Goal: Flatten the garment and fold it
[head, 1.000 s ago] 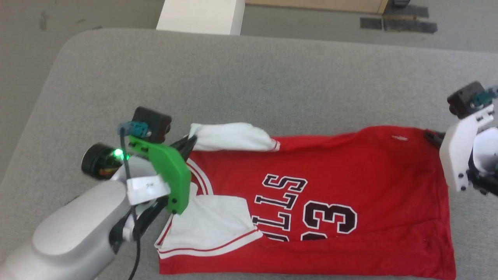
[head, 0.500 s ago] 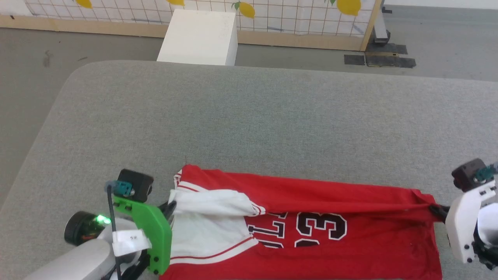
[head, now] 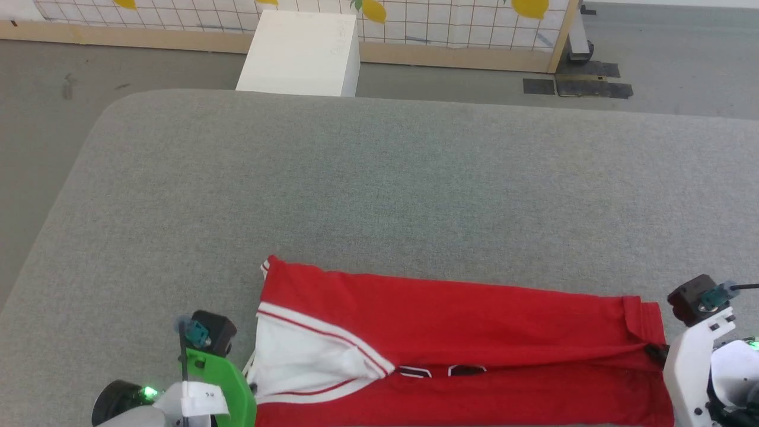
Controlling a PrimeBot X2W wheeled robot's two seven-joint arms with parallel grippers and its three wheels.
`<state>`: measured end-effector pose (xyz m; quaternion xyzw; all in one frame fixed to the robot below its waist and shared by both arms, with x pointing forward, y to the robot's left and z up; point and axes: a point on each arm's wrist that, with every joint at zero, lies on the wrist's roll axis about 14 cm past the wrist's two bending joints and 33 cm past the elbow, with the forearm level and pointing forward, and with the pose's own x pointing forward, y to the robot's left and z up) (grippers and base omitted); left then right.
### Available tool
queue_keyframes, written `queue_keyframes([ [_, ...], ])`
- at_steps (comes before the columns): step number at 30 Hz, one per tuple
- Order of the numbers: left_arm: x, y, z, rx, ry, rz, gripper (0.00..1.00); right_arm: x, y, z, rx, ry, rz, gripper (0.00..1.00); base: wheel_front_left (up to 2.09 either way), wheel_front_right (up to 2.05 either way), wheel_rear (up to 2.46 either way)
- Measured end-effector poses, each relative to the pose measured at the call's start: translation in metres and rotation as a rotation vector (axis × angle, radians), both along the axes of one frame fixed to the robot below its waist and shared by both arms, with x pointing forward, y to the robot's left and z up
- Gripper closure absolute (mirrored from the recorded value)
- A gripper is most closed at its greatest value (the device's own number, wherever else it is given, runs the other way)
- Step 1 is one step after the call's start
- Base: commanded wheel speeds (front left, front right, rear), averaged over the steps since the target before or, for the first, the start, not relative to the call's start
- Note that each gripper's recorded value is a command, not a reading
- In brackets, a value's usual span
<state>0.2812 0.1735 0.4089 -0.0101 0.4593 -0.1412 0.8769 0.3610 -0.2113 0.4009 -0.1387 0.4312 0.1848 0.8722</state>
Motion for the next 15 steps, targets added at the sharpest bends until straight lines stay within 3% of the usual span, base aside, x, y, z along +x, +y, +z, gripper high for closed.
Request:
queue_keyframes([
  [7,-0.010,-0.001,-0.015,0.017,0.064,-0.013,1.00,-0.011,0.009,-0.015,-0.023,0.057,0.040,1.00,0.00,0.00,0.00],
  [8,-0.011,-0.002,-0.017,0.017,0.070,-0.015,0.87,-0.012,0.009,-0.017,-0.028,0.066,0.038,0.85,0.00,0.00,0.00],
  [9,-0.012,-0.003,-0.019,0.021,0.075,-0.019,0.23,-0.013,0.008,-0.019,-0.034,0.075,0.035,0.00,0.00,0.00,0.00],
  [10,-0.013,-0.003,-0.022,0.027,0.077,-0.022,0.00,-0.015,0.007,-0.021,-0.038,0.088,0.032,0.00,0.00,0.00,0.00],
  [15,-0.016,-0.007,-0.025,0.032,0.071,-0.052,0.00,-0.021,0.021,-0.018,0.007,0.111,0.035,0.00,0.00,0.00,0.00],
])
